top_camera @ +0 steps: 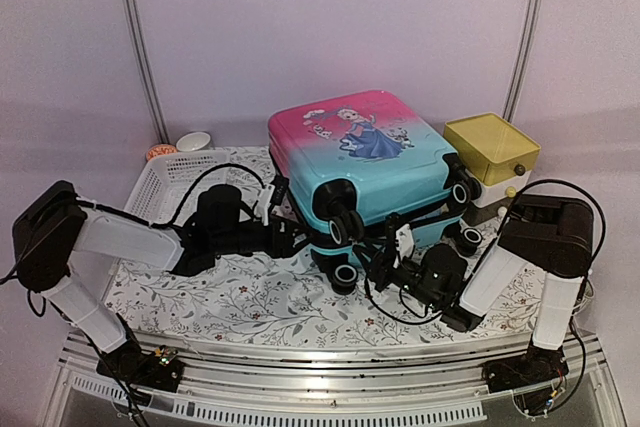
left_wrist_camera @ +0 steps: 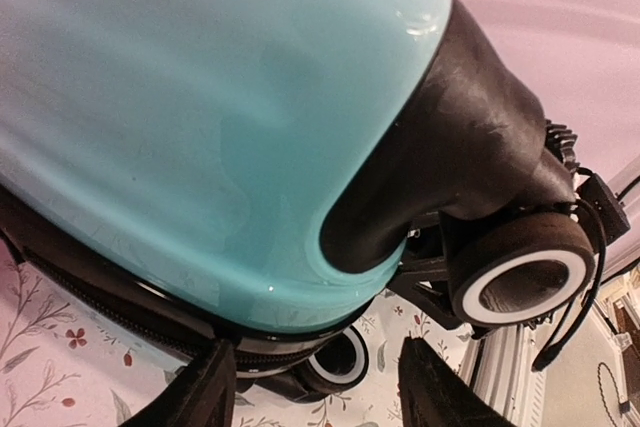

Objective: Open, take out, and arrange the luggage
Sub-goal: Rotate the luggage at the center of the board, then pick up the zipper from the luggage.

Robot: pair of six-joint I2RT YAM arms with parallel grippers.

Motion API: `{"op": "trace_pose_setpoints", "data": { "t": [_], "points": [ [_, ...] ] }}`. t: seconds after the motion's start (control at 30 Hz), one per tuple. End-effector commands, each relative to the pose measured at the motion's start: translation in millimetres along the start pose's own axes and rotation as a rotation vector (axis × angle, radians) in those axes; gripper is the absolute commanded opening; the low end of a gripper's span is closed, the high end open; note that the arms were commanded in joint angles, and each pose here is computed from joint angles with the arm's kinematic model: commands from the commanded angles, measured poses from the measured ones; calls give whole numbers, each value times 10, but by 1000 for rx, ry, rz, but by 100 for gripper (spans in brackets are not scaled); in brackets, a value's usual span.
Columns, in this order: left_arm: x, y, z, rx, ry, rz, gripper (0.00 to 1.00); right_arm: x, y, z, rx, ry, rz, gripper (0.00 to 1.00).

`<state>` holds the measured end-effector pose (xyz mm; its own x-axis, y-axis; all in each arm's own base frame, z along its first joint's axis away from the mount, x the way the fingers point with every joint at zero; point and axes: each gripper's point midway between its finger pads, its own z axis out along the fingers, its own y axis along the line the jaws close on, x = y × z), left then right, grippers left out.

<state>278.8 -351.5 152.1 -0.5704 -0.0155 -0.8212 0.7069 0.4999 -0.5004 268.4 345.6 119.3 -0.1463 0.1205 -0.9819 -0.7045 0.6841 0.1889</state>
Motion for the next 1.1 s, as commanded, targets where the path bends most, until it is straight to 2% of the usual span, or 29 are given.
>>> {"op": "trace_pose_setpoints", "data": {
  "t": [0.0,0.27,0.67,0.87,1.07],
  "points": [
    [-140,17,43,12,-34,16,57,107,98,-73,-39,19,3,33],
    [-147,28,73,14,-28,15,56,153,193,-129,-33,9,-42,37],
    [-121,49,95,15,-19,19,56,179,101,-18,25,-12,-49,44],
    [-129,44,108,21,-18,19,55,164,18,25,44,-24,-30,43],
    [-129,46,106,23,-16,18,55,146,21,113,44,-30,-36,35]
  ]
}}
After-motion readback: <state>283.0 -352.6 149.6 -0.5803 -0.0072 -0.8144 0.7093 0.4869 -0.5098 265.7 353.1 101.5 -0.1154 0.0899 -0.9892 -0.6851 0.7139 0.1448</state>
